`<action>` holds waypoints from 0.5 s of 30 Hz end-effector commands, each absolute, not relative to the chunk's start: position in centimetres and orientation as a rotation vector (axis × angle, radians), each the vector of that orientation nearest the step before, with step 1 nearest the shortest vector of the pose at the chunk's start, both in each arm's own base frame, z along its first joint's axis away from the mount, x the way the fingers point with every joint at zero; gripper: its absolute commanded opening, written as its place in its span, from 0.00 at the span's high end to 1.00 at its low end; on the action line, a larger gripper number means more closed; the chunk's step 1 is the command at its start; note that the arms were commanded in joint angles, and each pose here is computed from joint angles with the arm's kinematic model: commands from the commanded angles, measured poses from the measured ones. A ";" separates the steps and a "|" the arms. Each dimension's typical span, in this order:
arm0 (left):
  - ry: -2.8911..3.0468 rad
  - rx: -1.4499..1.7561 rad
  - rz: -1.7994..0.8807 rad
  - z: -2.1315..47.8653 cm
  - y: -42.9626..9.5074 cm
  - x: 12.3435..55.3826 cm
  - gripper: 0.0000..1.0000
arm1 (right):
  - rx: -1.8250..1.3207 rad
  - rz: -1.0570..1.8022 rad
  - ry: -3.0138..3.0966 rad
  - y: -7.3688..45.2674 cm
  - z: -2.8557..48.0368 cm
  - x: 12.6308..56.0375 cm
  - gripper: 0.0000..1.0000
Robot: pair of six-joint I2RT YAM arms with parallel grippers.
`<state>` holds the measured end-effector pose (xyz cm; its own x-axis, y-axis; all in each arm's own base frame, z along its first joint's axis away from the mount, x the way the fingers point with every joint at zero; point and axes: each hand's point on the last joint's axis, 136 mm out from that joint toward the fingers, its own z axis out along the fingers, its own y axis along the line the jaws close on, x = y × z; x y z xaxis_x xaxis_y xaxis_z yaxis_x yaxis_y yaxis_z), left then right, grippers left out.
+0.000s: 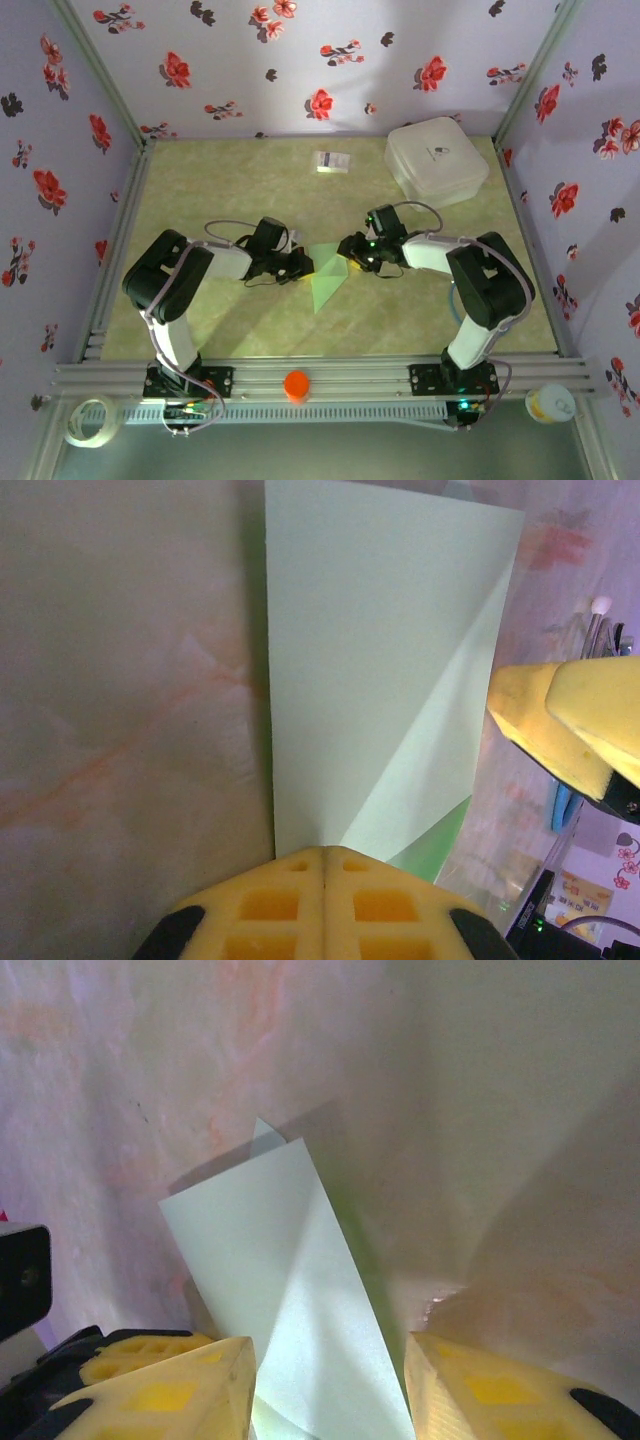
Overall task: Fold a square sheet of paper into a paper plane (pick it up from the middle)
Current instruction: Fold the wing for the fifth time at the center of the table.
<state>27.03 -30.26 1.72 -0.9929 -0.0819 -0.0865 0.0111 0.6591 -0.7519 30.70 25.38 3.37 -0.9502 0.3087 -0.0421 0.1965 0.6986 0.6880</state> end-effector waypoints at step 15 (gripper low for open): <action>2.869 -0.122 -1.166 -1.0 -28.3 25.2 1.00 | 0.281 1.307 2.750 26.4 4.5 29.2 0.58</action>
<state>27.07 -30.21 1.73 -0.9926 -0.0835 -0.0886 0.0123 0.6552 -0.7554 29.71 26.10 3.82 -0.9721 0.2345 0.0061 0.1607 0.6467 0.7456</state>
